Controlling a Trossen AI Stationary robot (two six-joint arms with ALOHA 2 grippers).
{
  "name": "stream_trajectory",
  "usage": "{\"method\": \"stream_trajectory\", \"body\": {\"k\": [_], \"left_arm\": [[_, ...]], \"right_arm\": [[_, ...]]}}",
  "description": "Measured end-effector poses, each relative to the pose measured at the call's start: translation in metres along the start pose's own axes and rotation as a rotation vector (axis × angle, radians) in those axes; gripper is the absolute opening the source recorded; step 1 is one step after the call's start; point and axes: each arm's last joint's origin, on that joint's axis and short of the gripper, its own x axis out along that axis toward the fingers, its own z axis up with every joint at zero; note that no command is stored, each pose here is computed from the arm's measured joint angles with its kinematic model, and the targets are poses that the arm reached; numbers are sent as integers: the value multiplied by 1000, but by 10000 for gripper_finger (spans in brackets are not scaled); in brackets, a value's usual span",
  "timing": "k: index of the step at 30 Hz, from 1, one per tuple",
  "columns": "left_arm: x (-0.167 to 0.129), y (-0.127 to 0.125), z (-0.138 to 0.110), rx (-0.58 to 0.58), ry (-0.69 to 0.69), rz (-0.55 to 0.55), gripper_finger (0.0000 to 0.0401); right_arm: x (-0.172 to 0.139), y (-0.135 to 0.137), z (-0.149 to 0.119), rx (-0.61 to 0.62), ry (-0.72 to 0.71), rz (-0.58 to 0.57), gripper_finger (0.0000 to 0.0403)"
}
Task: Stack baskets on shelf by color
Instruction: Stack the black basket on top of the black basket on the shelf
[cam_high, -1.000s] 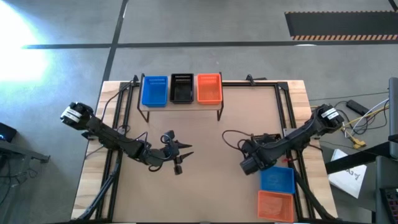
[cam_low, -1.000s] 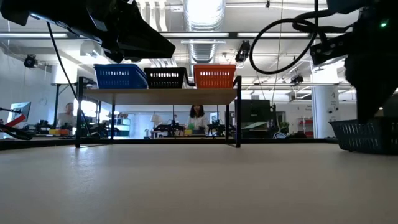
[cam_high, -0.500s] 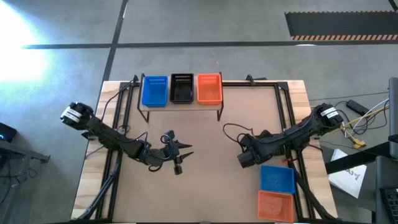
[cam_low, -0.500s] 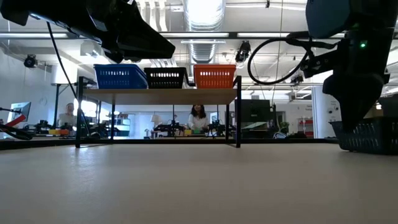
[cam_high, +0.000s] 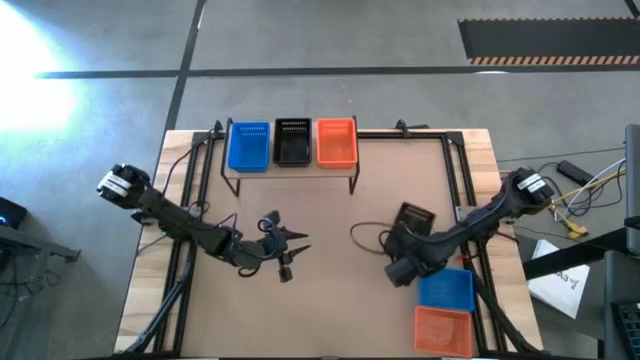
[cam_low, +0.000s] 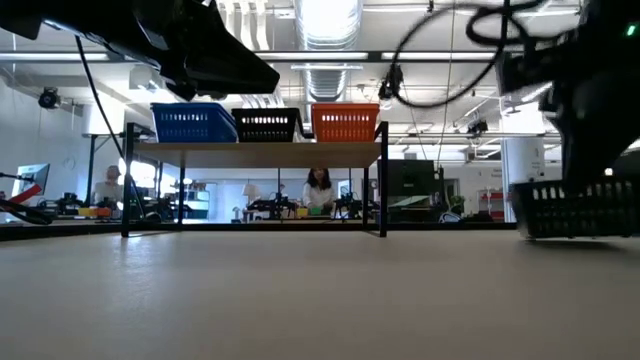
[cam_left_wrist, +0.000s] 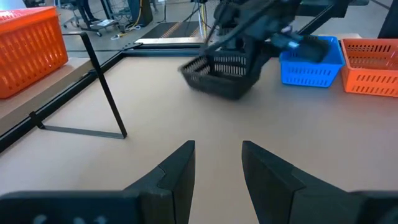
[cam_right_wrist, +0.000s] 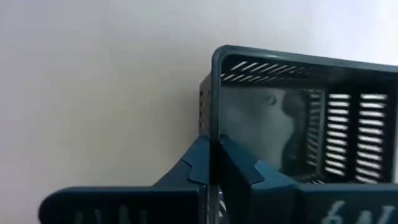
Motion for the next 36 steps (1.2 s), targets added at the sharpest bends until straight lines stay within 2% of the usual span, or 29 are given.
{"method": "stream_trajectory", "body": {"k": [5, 8, 11, 15, 18, 22, 28, 32, 36], "left_arm": [[-11, -9, -6, 44, 12, 67, 116], [-18, -10, -16, 41, 55, 129, 116], [-23, -6, -33, -11, 108, 173, 116], [-27, 3, -54, -111, 134, 202, 116], [-29, 6, -60, -162, 130, 209, 116], [-29, 7, -62, -187, 100, 212, 116], [-28, 5, -57, -167, 79, 210, 116], [-28, 5, -56, -167, 76, 214, 116], [-28, 6, -58, -164, 80, 215, 116]], "right_arm": [[-38, 18, 20, -244, -188, 77, 13], [-71, 25, 41, -372, -365, 101, 13], [-109, 26, 68, -490, -560, 126, 13], [-160, 11, 111, -578, -821, 120, 13], [-180, -14, 146, -597, -939, 100, 13], [-179, -60, 195, -532, -993, 109, 13], [-140, -120, 261, -411, -943, 74, 13], [-119, -142, 292, -334, -886, 62, 13], [-100, -151, 309, -292, -789, 69, 13]]}}
